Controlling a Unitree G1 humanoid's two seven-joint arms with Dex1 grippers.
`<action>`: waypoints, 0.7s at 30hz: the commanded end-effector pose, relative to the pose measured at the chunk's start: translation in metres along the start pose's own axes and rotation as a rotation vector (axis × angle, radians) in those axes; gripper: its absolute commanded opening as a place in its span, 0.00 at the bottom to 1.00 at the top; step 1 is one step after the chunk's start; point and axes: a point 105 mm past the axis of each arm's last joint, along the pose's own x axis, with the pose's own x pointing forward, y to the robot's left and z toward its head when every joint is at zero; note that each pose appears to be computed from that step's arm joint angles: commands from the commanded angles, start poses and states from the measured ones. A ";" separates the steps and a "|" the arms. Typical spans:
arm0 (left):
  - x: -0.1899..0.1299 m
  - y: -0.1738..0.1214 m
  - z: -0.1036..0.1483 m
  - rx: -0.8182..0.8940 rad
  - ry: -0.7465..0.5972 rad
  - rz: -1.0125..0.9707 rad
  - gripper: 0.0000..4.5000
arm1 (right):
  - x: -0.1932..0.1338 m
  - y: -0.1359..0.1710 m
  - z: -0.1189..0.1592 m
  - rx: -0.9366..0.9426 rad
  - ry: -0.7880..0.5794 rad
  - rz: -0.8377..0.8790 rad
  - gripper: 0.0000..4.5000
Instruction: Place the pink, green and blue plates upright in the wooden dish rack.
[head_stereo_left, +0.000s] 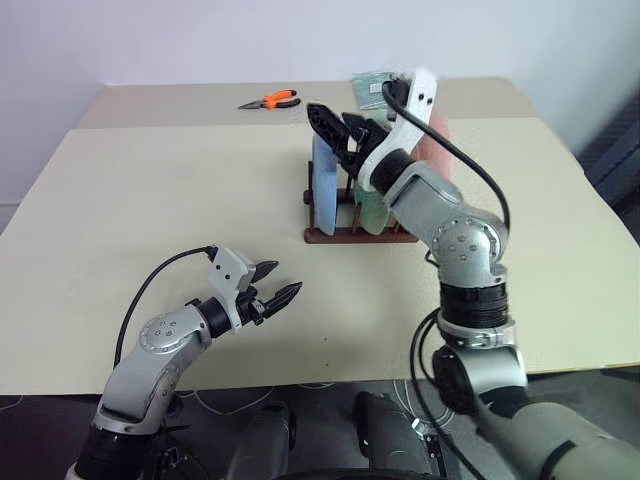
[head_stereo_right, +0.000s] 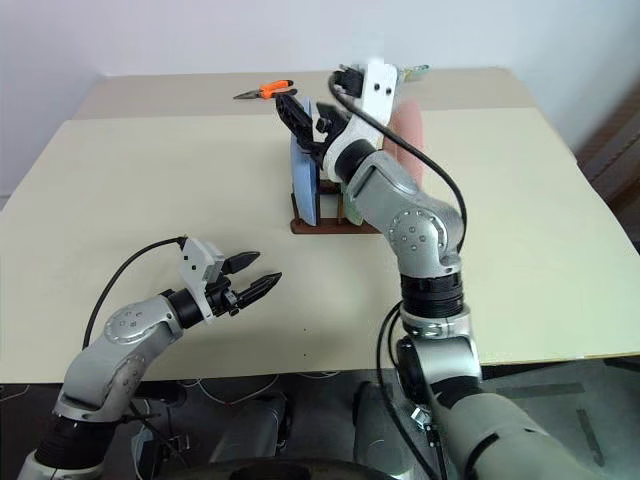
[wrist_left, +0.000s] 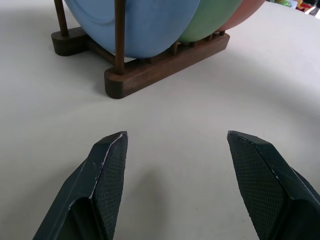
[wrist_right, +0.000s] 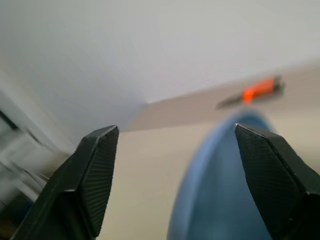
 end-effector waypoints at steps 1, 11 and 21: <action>0.001 -0.006 0.009 0.026 -0.027 -0.013 0.72 | -0.020 0.034 0.048 -0.401 -0.172 0.202 0.77; -0.025 0.066 0.007 0.150 -0.013 0.228 0.72 | -0.162 -0.103 0.037 -0.564 0.222 -0.021 0.77; -0.039 0.073 0.000 0.165 0.013 0.245 0.72 | -0.217 -0.158 -0.048 -0.494 0.468 -0.151 0.77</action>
